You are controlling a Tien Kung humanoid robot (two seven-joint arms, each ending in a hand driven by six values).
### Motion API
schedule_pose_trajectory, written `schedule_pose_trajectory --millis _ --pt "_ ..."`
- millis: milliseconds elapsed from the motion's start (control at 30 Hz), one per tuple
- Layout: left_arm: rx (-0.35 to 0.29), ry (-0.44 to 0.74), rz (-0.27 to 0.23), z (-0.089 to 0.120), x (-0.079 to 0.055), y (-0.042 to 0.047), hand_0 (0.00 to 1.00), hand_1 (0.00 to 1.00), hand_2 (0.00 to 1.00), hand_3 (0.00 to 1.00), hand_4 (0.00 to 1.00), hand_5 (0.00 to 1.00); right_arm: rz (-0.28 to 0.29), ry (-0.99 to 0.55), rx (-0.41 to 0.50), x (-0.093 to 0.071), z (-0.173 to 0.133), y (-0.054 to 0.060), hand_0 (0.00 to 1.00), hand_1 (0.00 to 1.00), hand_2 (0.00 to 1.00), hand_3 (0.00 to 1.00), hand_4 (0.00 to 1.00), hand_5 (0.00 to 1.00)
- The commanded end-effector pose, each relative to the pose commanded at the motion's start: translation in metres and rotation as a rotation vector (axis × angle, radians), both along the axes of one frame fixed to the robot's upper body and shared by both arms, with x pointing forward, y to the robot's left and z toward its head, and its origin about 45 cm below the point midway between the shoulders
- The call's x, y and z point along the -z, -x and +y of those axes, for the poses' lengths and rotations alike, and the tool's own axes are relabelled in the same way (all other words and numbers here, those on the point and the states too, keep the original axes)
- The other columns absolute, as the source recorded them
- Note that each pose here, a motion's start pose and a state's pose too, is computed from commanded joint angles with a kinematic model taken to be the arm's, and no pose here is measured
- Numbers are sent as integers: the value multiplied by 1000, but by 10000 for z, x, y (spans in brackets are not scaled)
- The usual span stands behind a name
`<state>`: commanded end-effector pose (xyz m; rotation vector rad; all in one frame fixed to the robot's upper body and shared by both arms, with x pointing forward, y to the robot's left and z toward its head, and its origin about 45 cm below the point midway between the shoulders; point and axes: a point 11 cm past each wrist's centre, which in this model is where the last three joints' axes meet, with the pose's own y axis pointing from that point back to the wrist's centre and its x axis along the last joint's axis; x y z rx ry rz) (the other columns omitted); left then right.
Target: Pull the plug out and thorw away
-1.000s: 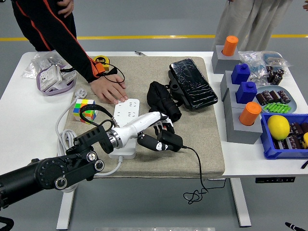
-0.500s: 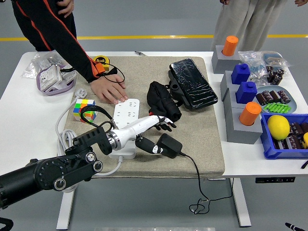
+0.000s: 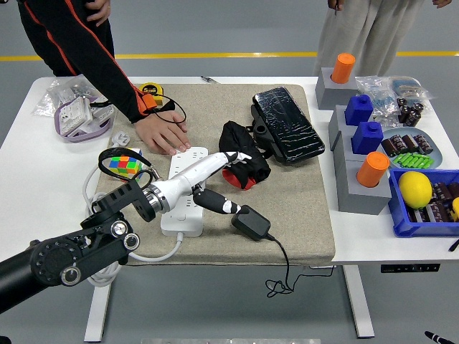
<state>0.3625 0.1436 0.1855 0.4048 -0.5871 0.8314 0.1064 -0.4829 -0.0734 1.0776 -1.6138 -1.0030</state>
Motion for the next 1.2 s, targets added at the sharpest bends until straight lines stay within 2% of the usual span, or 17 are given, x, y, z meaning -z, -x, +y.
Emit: schedule_pose_trajectory --millis 167,200,300,367,400,467,567,600,767,800,967,1000,1067,1200 --pt "-63 64 -44 253 -280 12 581 699 710 805 998 173 0 0 3 2 -1 10 630 626 622 566 987 442" --pt "-71 74 -53 291 -327 17 338 438 460 625 741 2 -1 0 3 1 -1 7 630 626 620 567 987 442" --pt "-95 80 -60 442 -417 79 338 438 460 625 741 2 -4 -1 4 -2 -1 -4 630 626 620 567 987 442" --pt "-106 62 -55 540 -423 141 338 438 460 625 741 2 -7 0 6 -4 -5 -7 630 626 620 567 987 442" --pt "-109 45 -54 589 -411 178 267 322 373 551 598 2 -6 0 7 -6 -9 -5 633 626 622 566 988 442" --pt "-116 13 -46 673 -371 245 267 322 373 551 598 2 -5 1 9 -7 -15 3 633 626 622 566 988 442" --pt "-124 -23 -4 766 -287 338 267 322 373 551 598 2 -4 1 10 -7 -19 9 633 626 622 566 988 442" --pt "-127 -35 14 795 -254 378 161 161 221 513 587 2 -4 1 9 -7 -19 11 632 626 622 565 987 441" --pt "-134 -94 93 863 -142 487 161 161 221 513 587 2 -5 -2 6 -3 -6 2 632 626 622 565 987 441" --pt "-134 -109 106 869 -122 498 80 58 128 546 476 2 -5 -2 6 -3 -4 0 631 626 620 566 987 442" --pt "-130 -226 238 896 12 598 80 58 128 546 476 2 -6 0 2 -7 -7 -11 631 626 620 566 987 442" --pt "-131 -243 257 904 24 614 69 52 125 821 487 2 -6 1 2 -10 -11 -14 630 626 620 566 987 442" --pt "-131 -289 302 924 46 664 69 52 125 821 487 2 -6 2 2 -12 -15 -15 630 626 620 566 987 442" --pt "-143 -348 359 974 69 733 65 47 121 839 480 2 -3 2 3 -11 -17 -8 634 626 621 566 987 442"
